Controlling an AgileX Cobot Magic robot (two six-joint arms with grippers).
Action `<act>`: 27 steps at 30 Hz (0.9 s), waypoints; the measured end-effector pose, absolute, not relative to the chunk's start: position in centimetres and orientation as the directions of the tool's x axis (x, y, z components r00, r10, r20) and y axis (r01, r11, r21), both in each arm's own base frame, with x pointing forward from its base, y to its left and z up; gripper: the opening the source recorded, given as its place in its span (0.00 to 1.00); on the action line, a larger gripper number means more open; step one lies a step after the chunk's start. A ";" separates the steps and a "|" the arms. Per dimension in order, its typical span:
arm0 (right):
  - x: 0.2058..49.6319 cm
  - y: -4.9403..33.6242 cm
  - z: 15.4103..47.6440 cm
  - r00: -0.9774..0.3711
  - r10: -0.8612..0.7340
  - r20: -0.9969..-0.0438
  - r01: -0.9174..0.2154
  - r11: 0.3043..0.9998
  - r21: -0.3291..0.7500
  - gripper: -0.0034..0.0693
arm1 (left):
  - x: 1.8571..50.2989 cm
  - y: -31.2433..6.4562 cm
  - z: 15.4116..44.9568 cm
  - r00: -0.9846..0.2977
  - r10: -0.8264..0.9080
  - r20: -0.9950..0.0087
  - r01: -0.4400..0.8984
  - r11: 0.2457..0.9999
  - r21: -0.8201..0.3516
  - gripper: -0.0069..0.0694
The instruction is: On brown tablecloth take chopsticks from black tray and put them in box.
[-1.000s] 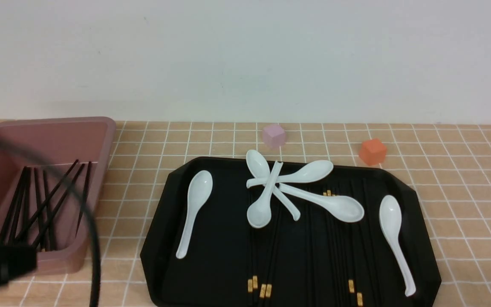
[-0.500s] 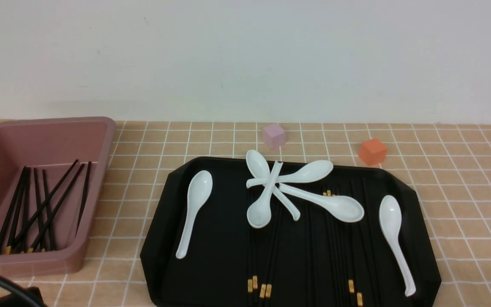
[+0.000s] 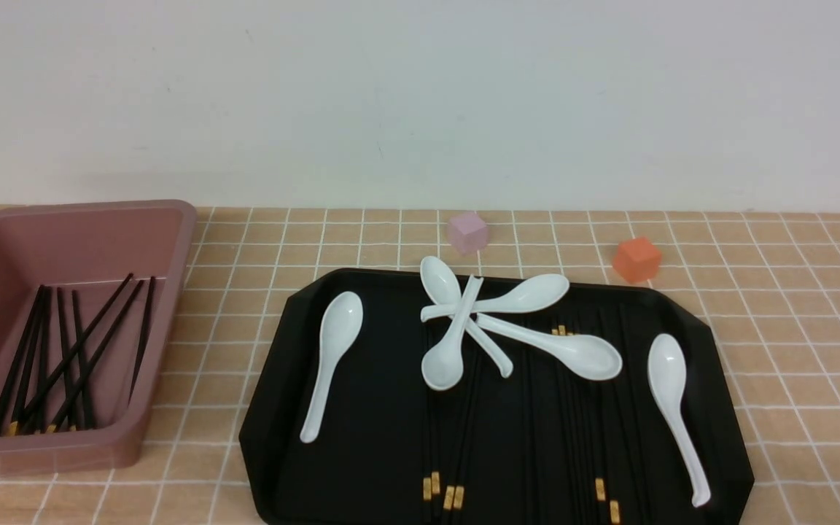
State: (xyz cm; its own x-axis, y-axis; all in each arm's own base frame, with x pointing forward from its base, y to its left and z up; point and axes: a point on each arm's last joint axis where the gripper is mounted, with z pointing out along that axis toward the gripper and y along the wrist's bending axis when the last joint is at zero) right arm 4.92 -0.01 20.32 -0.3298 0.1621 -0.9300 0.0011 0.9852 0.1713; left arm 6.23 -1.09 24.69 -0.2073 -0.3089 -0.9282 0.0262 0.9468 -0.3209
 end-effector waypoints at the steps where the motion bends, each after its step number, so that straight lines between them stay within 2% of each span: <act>1: 4.9 0.0 20.3 -0.330 0.162 -0.930 0.001 0.985 0.171 0.38 | 5.8 -1.0 23.5 -0.203 -0.283 -0.937 0.022 0.956 -0.293 0.07; 4: 4.9 0.0 20.3 -0.330 0.162 -0.930 0.001 0.985 0.171 0.38 | 5.3 -0.7 21.4 -0.199 -0.268 -0.943 0.012 0.961 -0.276 0.07; 7: 4.9 0.0 20.3 -0.330 0.162 -0.930 0.001 0.985 0.171 0.38 | 5.3 -0.4 18.8 -0.219 -0.308 -0.926 -0.022 0.950 -0.311 0.07; 10: 4.9 0.0 20.3 -0.330 0.162 -0.930 0.001 0.985 0.171 0.38 | 5.4 -0.3 17.6 -0.250 -0.323 -0.913 -0.041 0.945 -0.324 0.07; 17: 4.9 0.0 20.3 -0.330 0.162 -0.930 0.001 0.985 0.171 0.38 | 5.2 -0.3 16.9 -0.312 -0.296 -0.903 -0.038 0.953 -0.300 0.07; 27: 4.9 0.0 20.3 -0.330 0.162 -0.930 0.001 0.985 0.171 0.38 | 5.2 -0.3 16.9 -0.313 -0.296 -0.902 -0.040 0.953 -0.299 0.07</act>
